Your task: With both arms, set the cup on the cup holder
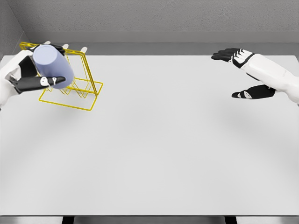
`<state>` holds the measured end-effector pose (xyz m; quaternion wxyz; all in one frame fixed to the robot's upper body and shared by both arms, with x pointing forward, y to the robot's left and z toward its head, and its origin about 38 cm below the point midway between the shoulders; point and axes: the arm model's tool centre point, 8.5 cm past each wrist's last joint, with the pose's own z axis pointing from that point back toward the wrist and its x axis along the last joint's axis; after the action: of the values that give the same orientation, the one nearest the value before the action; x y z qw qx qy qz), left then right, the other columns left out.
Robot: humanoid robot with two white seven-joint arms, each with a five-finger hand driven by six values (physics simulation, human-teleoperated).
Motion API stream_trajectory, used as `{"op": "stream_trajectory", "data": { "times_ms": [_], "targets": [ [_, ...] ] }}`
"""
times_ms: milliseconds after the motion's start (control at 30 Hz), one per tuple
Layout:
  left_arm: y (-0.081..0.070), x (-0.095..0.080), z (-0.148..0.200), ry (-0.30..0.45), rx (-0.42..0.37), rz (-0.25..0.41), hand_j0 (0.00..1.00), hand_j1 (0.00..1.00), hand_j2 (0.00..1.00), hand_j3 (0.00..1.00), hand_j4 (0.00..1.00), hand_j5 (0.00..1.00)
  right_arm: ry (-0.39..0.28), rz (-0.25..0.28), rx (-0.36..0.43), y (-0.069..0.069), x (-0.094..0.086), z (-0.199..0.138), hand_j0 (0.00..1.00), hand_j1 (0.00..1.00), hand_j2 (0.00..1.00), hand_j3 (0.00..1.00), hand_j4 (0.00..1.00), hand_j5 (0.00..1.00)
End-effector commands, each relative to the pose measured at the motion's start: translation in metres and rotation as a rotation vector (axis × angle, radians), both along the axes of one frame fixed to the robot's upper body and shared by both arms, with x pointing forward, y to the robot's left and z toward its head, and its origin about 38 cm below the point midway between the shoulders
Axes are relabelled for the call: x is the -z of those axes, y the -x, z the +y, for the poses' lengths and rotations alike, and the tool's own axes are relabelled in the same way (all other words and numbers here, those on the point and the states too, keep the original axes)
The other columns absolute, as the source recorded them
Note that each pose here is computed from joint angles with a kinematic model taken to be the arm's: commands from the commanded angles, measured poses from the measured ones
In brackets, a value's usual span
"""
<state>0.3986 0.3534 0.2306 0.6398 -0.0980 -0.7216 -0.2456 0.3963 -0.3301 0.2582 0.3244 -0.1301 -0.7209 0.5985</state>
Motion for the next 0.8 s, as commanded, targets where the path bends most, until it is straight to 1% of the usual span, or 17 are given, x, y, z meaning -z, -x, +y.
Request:
{"op": "stream_trajectory", "data": {
  "times_ms": [0, 133, 400, 567, 600, 633, 733, 767],
  "targets": [
    [-0.001, 0.003, 0.003, 0.006, -0.009, 0.009, 0.69, 0.69, 0.69, 0.69, 0.69, 0.69, -0.008, 0.002, 0.001, 0.000, 0.000, -0.001, 1.00, 1.00, 1.00, 1.00, 1.00, 1.00],
    [-0.001, 0.004, 0.002, 0.010, -0.008, 0.012, 0.69, 0.69, 0.69, 0.69, 0.69, 0.69, -0.007, 0.002, -0.001, 0.000, 0.000, 0.000, 1.00, 1.00, 1.00, 1.00, 1.00, 1.00],
    [-0.007, 0.005, -0.007, 0.041, 0.000, 0.005, 0.69, 0.69, 0.69, 0.69, 0.69, 0.69, -0.006, 0.002, 0.002, 0.000, -0.001, -0.001, 1.00, 1.00, 1.00, 1.00, 1.00, 1.00],
    [-0.009, 0.007, -0.006, 0.043, -0.006, 0.010, 0.69, 0.69, 0.69, 0.69, 0.69, 0.69, -0.006, 0.002, 0.002, 0.000, -0.001, -0.001, 1.00, 1.00, 1.00, 1.00, 1.00, 1.00],
    [-0.009, 0.007, -0.007, 0.041, -0.005, 0.011, 0.73, 0.73, 0.73, 0.73, 0.73, 0.73, -0.006, 0.002, 0.002, 0.000, -0.001, -0.001, 1.00, 1.00, 1.00, 1.00, 1.00, 1.00],
    [-0.009, 0.008, -0.007, 0.039, -0.004, 0.013, 0.79, 0.79, 0.79, 0.79, 0.79, 0.79, -0.006, 0.002, 0.002, 0.000, -0.001, -0.001, 1.00, 1.00, 1.00, 1.00, 1.00, 1.00],
    [-0.010, 0.008, -0.007, 0.035, -0.005, 0.014, 0.90, 0.90, 0.90, 0.90, 0.90, 0.90, -0.006, 0.002, 0.002, 0.000, -0.001, -0.001, 1.00, 1.00, 1.00, 1.00, 1.00, 1.00],
    [-0.010, 0.007, -0.007, 0.035, -0.003, 0.012, 0.90, 0.90, 0.90, 0.90, 0.90, 0.90, -0.006, 0.002, 0.002, 0.000, -0.001, -0.001, 1.00, 1.00, 1.00, 1.00, 1.00, 1.00]
  ]
}}
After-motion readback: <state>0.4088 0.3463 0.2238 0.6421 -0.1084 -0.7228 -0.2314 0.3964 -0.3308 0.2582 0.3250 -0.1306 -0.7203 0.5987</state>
